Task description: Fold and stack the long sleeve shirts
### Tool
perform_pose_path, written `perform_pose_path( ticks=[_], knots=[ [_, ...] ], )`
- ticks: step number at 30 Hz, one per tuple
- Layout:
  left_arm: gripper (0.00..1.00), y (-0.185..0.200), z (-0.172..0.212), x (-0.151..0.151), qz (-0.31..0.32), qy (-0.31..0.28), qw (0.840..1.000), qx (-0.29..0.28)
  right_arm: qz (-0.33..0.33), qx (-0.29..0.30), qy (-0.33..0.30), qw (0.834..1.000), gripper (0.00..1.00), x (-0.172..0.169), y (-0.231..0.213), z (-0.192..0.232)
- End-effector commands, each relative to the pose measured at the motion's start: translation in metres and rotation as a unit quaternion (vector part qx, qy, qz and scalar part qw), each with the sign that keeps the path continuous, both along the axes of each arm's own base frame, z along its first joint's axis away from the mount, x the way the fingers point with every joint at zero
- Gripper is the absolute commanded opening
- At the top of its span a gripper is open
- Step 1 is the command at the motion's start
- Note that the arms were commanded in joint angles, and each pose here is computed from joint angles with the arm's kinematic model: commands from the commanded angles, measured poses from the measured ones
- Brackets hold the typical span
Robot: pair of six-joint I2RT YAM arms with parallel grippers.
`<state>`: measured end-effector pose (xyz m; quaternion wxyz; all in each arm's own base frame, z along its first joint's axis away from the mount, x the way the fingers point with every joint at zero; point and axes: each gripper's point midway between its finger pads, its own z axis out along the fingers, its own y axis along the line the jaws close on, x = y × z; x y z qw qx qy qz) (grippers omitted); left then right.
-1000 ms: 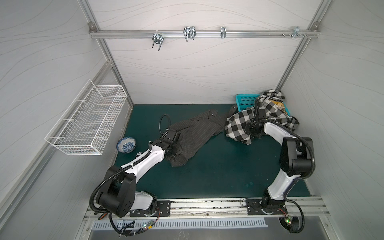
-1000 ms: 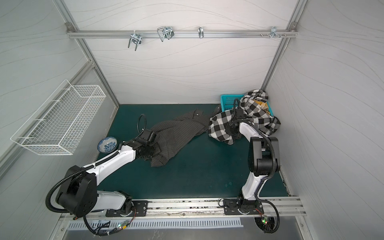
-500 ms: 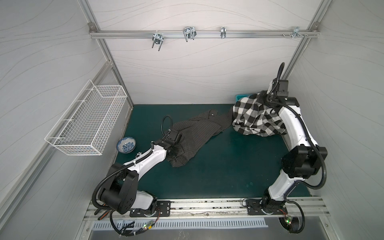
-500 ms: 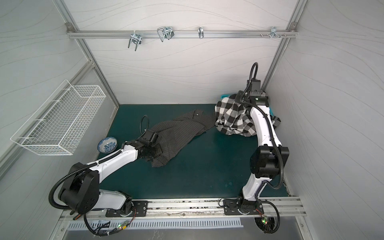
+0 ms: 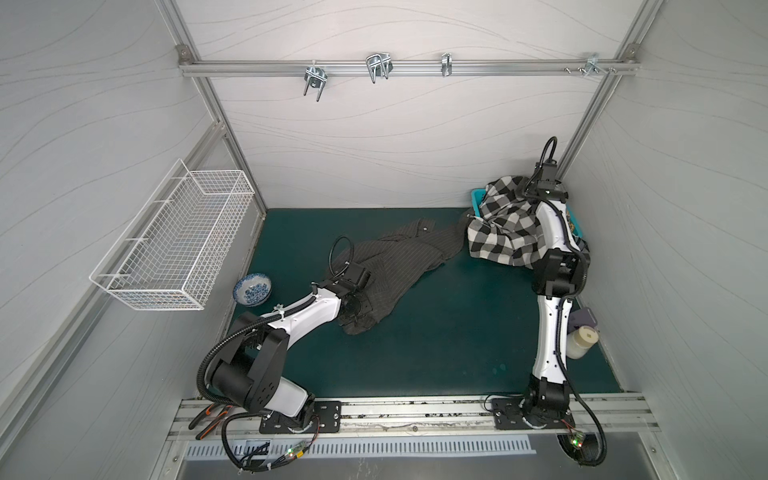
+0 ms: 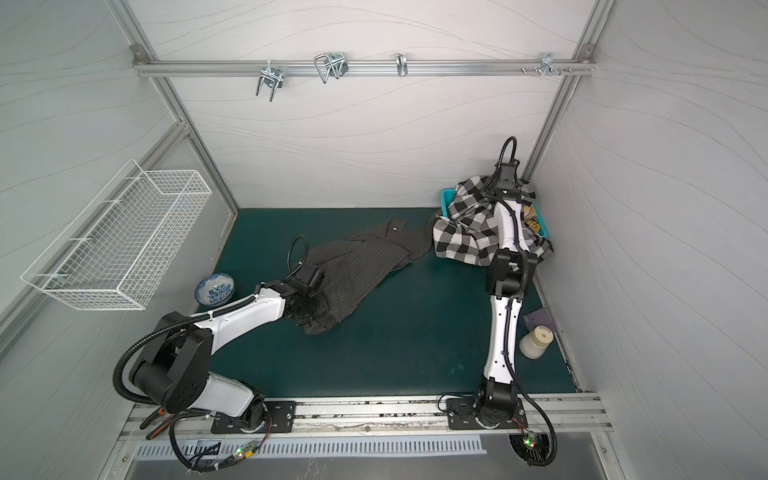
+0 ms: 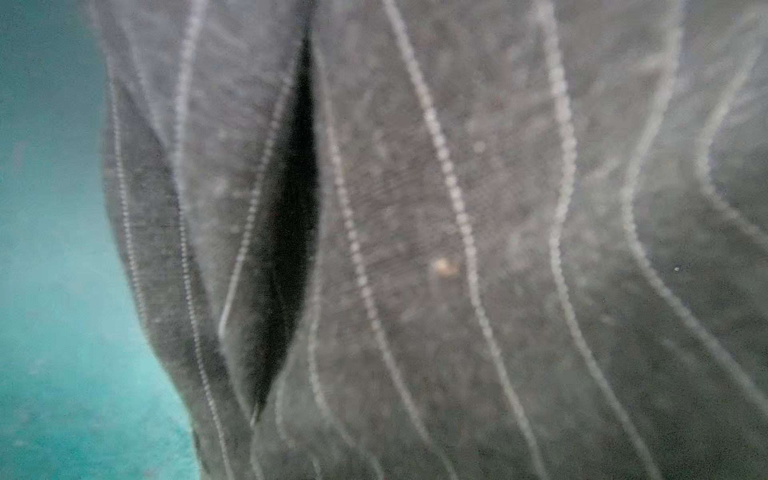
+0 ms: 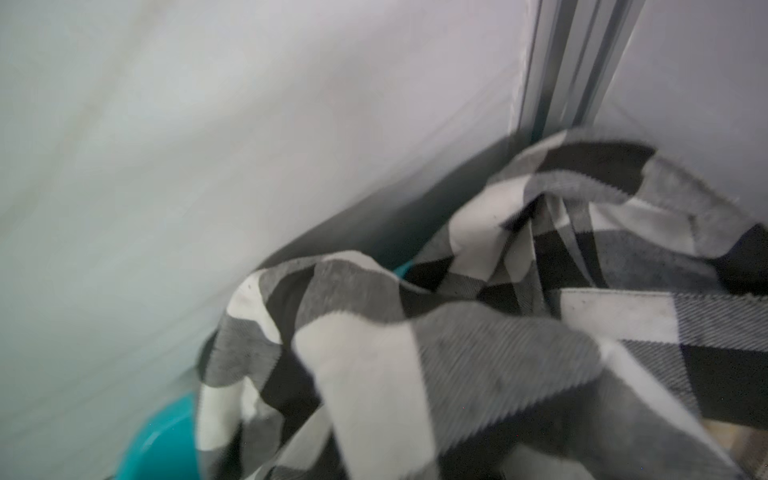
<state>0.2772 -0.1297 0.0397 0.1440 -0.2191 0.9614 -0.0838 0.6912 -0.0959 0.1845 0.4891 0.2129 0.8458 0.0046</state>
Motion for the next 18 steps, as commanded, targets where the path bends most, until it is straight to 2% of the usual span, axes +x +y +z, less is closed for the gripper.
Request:
perform_pose_path(
  ticks=[1,2,3,6,9,12,15,17,18],
  knots=[
    [0.0,-0.007,0.005,0.01,0.004,-0.009,1.0,-0.004,-0.004,-0.01,-0.013,1.0,0.79,-0.014,-0.005,0.039],
    [0.0,-0.009,0.007,0.01,0.002,-0.009,1.0,-0.008,0.001,-0.011,-0.009,1.0,0.94,-0.021,-0.001,0.045],
    [0.0,-0.011,0.01,0.011,-0.002,-0.011,1.0,-0.013,0.01,-0.004,-0.01,1.0,0.98,-0.028,0.004,0.054],
    [0.0,-0.016,0.026,0.017,-0.008,-0.027,0.999,-0.025,0.04,0.011,-0.024,0.999,0.99,-0.057,0.026,0.096],
    [0.0,-0.025,0.039,0.02,-0.017,-0.041,0.998,-0.051,0.077,0.013,-0.03,0.996,0.99,-0.108,0.065,0.155],
    [0.0,-0.042,0.054,0.008,-0.04,-0.041,0.995,-0.084,0.122,0.017,0.005,0.992,0.99,-0.169,0.115,0.182],
    [0.0,-0.057,0.073,-0.008,-0.07,-0.057,0.991,-0.096,0.13,0.014,0.067,0.989,0.99,-0.235,0.157,0.176],
    [0.0,-0.079,0.088,-0.02,-0.101,-0.065,0.984,-0.13,0.12,0.013,0.116,0.986,0.99,-0.289,0.185,0.157],
    [0.06,-0.092,0.096,-0.025,-0.122,-0.067,0.979,-0.148,0.125,0.014,0.136,0.983,0.99,-0.312,0.2,0.146]
  ],
)
